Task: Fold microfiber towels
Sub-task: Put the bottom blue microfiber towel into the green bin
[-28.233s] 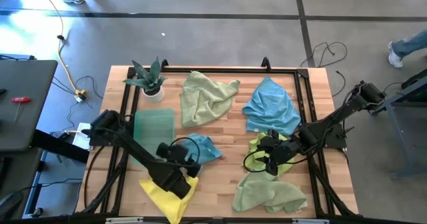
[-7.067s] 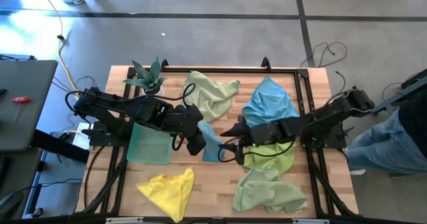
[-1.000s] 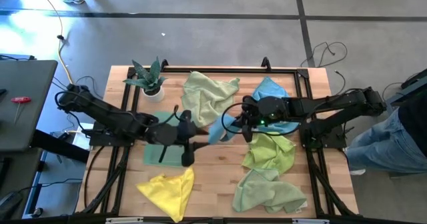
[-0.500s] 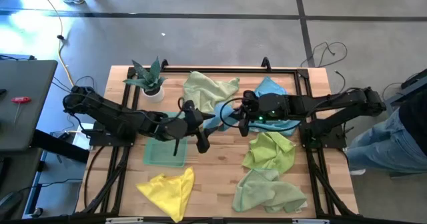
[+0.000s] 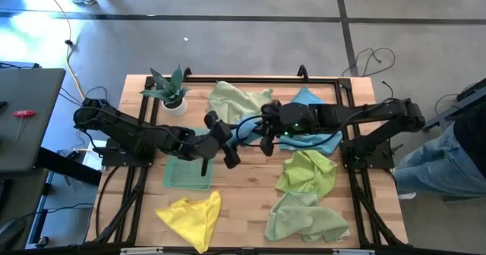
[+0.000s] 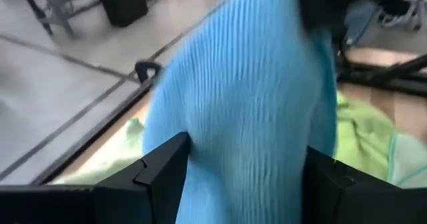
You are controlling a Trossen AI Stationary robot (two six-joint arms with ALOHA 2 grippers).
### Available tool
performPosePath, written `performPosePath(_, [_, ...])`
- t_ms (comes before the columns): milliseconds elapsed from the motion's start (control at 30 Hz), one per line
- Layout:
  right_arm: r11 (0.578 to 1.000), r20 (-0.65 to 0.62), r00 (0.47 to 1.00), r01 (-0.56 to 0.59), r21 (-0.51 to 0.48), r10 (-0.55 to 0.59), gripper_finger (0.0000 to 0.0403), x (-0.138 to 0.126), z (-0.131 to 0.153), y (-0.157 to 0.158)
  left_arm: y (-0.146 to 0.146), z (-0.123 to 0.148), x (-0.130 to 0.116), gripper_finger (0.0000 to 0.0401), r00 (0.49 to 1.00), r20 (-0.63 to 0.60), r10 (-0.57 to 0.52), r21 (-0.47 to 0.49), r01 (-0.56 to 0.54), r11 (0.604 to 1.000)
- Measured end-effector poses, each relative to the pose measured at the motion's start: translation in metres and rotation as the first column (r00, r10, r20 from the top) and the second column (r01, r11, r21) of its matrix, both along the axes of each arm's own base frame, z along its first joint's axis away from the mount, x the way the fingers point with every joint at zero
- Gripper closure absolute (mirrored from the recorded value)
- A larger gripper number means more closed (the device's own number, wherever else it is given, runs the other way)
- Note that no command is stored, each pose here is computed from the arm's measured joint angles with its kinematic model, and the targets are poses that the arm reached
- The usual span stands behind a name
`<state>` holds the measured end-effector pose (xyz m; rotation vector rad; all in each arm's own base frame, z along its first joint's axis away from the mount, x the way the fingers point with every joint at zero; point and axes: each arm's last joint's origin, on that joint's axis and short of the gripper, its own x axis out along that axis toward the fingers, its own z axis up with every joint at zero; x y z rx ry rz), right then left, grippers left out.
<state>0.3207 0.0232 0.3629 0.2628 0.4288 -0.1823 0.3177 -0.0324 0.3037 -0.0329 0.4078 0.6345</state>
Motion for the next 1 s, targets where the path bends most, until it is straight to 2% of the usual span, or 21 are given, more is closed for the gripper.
performPosePath(133, [1.0,0.007,1.0,-0.012,0.002,0.012,0.0403,-0.001,0.008,0.001,0.001,-0.004,-0.003,0.0192,0.999,-0.016,0.034,-0.039,-0.035,0.999])
performPosePath(267, [1.0,-0.008,1.0,-0.02,0.014,0.021,0.0403,-0.001,0.004,0.001,0.003,-0.001,-0.004,0.0194,0.999,0.005,0.052,-0.036,-0.051,0.998])
performPosePath(367, [0.998,-0.033,0.999,-0.036,0.043,0.038,0.0403,-0.001,0.0,0.002,0.006,-0.001,-0.003,0.0214,0.999,0.007,0.043,-0.052,-0.043,0.998])
performPosePath(467, [0.998,-0.061,0.997,-0.043,0.043,0.045,0.0403,0.0,-0.004,0.004,0.008,-0.002,-0.002,0.0261,1.0,-0.001,-0.002,-0.089,0.002,0.996])
performPosePath(633, [0.998,-0.1,0.993,-0.051,0.042,0.055,0.0403,0.0,-0.009,0.005,0.007,-0.003,0.0,0.0379,0.991,-0.006,-0.131,-0.184,0.128,0.975])
performPosePath(733, [0.998,-0.115,0.992,-0.05,0.042,0.055,0.0392,-0.001,-0.01,0.005,0.006,-0.005,0.0,0.0387,0.983,0.005,-0.186,-0.268,0.18,0.946])
performPosePath(833, [0.997,-0.14,0.988,-0.058,0.05,0.064,0.0354,-0.002,-0.012,0.005,0.006,-0.009,-0.001,0.0394,0.977,0.003,-0.215,-0.383,0.2,0.902])
performPosePath(1000, [0.989,-0.217,0.967,-0.116,0.093,0.133,0.0265,-0.011,0.0,0.006,0.008,-0.018,-0.008,0.0397,0.972,-0.04,-0.231,-0.622,0.157,0.767])
